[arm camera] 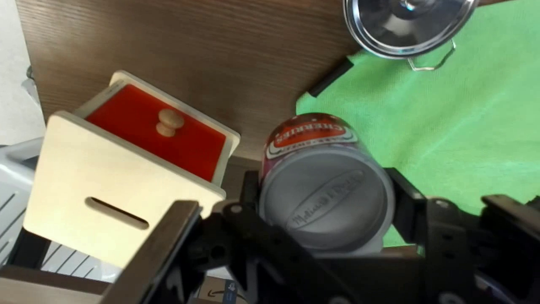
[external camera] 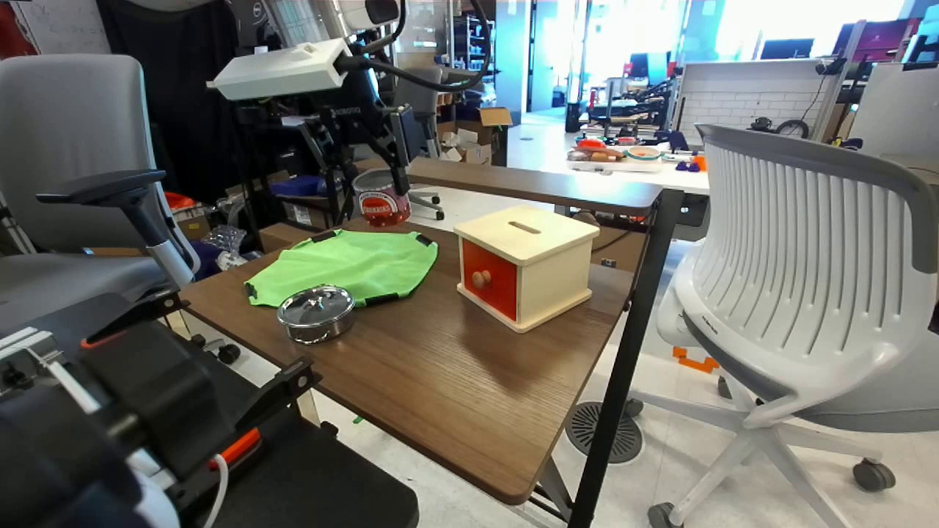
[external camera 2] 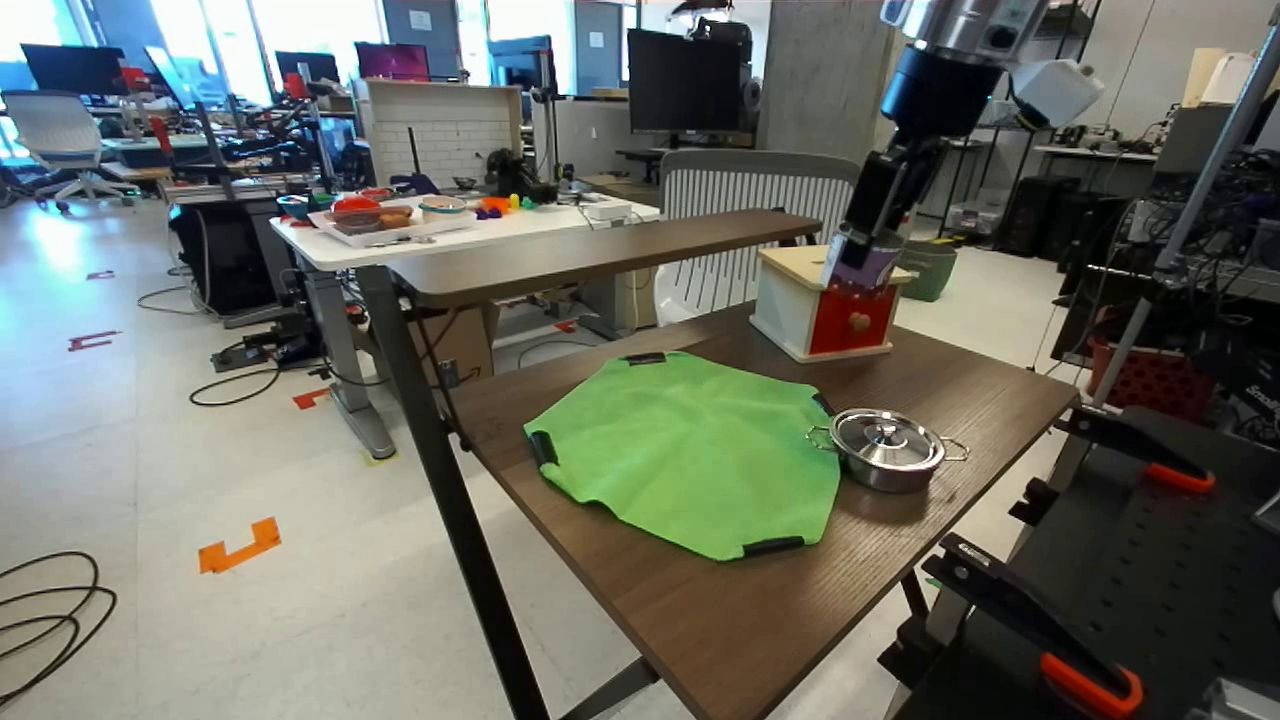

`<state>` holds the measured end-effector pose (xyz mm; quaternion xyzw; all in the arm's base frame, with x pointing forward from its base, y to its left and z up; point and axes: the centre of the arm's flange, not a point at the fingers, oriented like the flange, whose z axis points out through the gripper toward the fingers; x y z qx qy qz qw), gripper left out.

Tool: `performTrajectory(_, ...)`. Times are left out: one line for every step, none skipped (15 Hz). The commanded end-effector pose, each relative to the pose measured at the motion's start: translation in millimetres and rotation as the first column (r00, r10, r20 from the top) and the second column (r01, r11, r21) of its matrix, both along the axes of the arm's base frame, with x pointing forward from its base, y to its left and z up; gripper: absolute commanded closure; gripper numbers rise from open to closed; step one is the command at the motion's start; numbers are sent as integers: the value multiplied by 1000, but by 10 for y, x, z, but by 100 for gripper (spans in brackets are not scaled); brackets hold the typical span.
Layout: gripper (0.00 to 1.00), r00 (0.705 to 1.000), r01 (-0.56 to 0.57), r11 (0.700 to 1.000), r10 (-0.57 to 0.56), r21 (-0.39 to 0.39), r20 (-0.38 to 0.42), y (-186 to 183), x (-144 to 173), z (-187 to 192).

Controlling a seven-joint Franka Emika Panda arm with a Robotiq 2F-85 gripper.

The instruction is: Move the can to the top left

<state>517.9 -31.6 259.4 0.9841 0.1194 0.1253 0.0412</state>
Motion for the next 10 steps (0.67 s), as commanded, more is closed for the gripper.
performTrajectory(53, 999, 19, 1000, -19, -10, 43, 189, 488, -99)
performTrajectory(53, 998, 30, 1000, -30, -7, 46, 229, 613, -116)
performTrajectory(53, 998, 39, 999, -38, -4, 51, 254, 729, -147)
performTrajectory(53, 998, 49, 999, -49, 2, 47, 276, 837, -193)
performTrajectory(53, 997, 57, 998, -57, 3, 45, 292, 942, -253)
performTrajectory(53, 997, 67, 998, -67, 4, 43, 309, 1037, -325)
performTrajectory(53, 996, 78, 997, -78, 2, 39, 323, 1122, -401)
performTrajectory(53, 995, 90, 996, -89, -6, 36, 331, 1199, -490)
performTrajectory(53, 994, 107, 994, -107, -18, 29, 327, 1271, -580)
performTrajectory(53, 992, 125, 992, -124, -26, 27, 317, 1332, -657)
